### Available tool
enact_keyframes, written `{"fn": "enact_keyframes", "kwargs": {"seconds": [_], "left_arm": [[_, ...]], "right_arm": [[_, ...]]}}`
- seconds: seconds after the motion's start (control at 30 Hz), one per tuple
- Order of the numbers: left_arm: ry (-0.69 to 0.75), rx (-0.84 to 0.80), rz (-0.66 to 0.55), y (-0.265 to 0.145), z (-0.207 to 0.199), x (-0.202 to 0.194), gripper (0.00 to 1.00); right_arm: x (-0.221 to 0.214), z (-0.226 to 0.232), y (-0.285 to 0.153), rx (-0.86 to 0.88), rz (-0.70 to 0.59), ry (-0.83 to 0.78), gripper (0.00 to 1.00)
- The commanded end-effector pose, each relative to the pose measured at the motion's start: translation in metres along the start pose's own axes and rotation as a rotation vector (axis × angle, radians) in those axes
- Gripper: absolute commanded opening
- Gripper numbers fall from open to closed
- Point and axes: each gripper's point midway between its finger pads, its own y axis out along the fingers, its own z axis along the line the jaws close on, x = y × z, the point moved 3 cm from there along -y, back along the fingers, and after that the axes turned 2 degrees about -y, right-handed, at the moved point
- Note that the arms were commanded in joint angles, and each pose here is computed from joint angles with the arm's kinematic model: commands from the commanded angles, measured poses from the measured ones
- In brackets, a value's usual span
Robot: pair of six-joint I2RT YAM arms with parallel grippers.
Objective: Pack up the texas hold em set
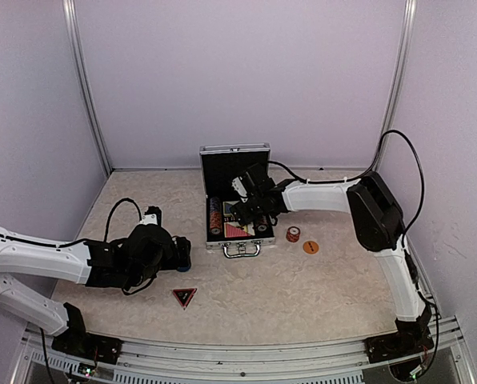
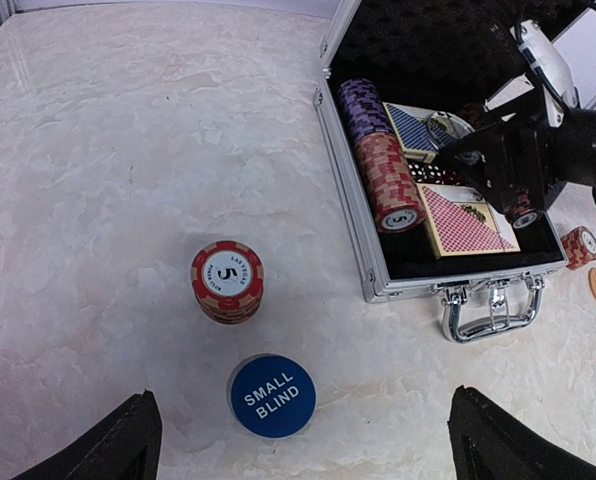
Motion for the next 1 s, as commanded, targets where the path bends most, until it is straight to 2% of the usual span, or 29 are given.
{"fn": "enact_keyframes", "kwargs": {"seconds": [0.0,0.43,0.67,0.97], "left_arm": [[-0.009,0.006,-0.007,-0.001,0.003,-0.001,0.99],[-0.015,0.007,-0.006,-0.003,0.006,-0.002,0.99],[-0.018,0.003,-0.008,-0.004,0.006,-0.001,0.99],[-0.003,0.004,-0.006,0.0,0.0,0.0,0.99]], "right_arm": [[0.016,-0.008,-0.034,0.015,-0.077,0.026,0.86],[-0.021,0.002,-0.024,0.054,0.038,0.006,0.71],[-0.018,-0.001,-0.024,0.035,0.032,0.007,0.66],[-0.01,-0.024,-0.007,-0.02,0.034,0.049,0.64]]}}
